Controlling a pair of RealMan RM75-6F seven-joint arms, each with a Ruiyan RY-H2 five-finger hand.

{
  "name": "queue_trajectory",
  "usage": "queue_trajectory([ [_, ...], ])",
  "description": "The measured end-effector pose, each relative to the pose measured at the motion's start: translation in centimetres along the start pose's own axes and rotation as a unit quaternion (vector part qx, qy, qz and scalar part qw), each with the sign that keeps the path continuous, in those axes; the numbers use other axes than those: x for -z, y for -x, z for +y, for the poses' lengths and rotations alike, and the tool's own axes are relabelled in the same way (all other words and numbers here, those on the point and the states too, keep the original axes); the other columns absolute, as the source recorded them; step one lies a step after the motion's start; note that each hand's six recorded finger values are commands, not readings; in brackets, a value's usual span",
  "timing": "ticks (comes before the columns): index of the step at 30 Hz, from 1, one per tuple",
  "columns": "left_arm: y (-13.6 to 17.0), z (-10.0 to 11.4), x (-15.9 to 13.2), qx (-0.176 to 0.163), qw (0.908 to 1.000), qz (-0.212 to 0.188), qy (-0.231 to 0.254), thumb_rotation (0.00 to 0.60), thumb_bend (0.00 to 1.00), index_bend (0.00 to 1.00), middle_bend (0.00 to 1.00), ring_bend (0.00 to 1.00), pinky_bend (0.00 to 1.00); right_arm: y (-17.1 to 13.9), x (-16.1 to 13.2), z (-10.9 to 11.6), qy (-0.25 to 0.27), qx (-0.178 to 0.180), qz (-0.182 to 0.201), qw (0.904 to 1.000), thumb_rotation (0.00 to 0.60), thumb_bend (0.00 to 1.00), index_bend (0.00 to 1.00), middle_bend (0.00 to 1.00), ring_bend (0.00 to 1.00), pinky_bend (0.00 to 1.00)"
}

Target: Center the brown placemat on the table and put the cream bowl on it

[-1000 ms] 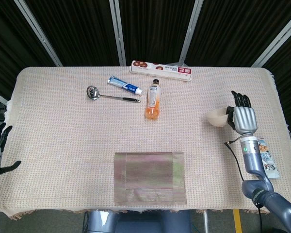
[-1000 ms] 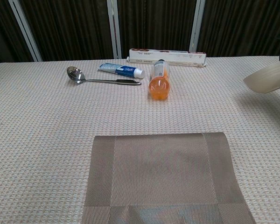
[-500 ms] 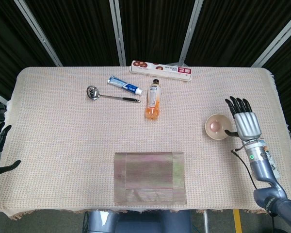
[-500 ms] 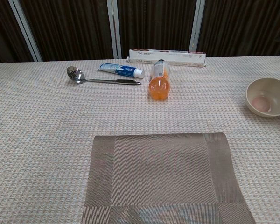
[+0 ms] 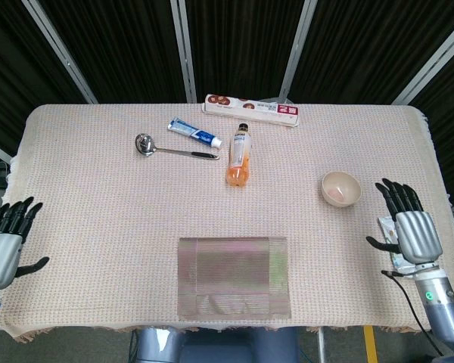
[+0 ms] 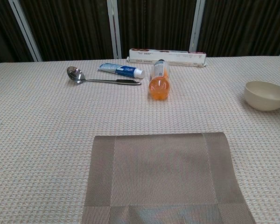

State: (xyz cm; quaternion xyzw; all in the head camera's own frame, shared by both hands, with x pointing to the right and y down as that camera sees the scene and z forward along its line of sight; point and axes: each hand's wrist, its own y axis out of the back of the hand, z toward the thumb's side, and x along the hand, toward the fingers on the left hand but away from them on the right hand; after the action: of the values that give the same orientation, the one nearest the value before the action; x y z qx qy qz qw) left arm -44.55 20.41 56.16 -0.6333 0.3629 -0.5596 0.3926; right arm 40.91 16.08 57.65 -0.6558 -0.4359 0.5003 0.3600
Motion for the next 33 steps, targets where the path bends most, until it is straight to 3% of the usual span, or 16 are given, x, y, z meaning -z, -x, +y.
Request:
queue_trajectory([
  [5,-1.1,-1.1,-3.9,0.006,0.9964,-0.084,-0.009,0.6,0.0,0.05,0.0,0.0,0.0,-3.2,-0.5,1.0,0.002,0.011,-0.026,0.9996,0.6,0.0,0.0,0.0,0.0,0.0],
  [9,-2.7,-2.8,-8.2,0.016,0.9845,-0.174,-0.016,0.6,0.0,0.11,0.0,0.0,0.0,-4.4,-0.5,1.0,-0.013,0.012,-0.041,0.999,0.6,0.0,0.0,0.0,0.0,0.0],
  [16,-5.8,-6.9,-16.5,0.03,0.9419,-0.332,-0.041,0.6,0.0,0.2,0.0,0.0,0.0,-5.0,0.1,0.6,-0.032,0.019,-0.059,0.9976,0.6,0.0,0.0,0.0,0.0,0.0],
  [19,-6.7,-8.4,-19.4,0.033,0.9249,-0.376,-0.049,0.6,0.0,0.22,0.0,0.0,0.0,-4.8,0.6,0.5,-0.034,0.017,-0.068,0.997,0.6,0.0,0.0,0.0,0.0,0.0],
  [25,-7.7,-10.2,-23.3,0.033,0.8964,-0.438,-0.056,0.6,0.0,0.26,0.0,0.0,0.0,-4.6,1.2,0.3,-0.037,0.013,-0.077,0.9963,0.6,0.0,0.0,0.0,0.0,0.0],
  [33,-8.0,-11.2,-24.1,0.04,0.8797,-0.472,-0.039,0.6,0.0,0.32,0.0,0.0,0.0,-4.4,1.9,-0.1,-0.039,0.006,-0.089,0.9953,0.6,0.0,0.0,0.0,0.0,0.0],
])
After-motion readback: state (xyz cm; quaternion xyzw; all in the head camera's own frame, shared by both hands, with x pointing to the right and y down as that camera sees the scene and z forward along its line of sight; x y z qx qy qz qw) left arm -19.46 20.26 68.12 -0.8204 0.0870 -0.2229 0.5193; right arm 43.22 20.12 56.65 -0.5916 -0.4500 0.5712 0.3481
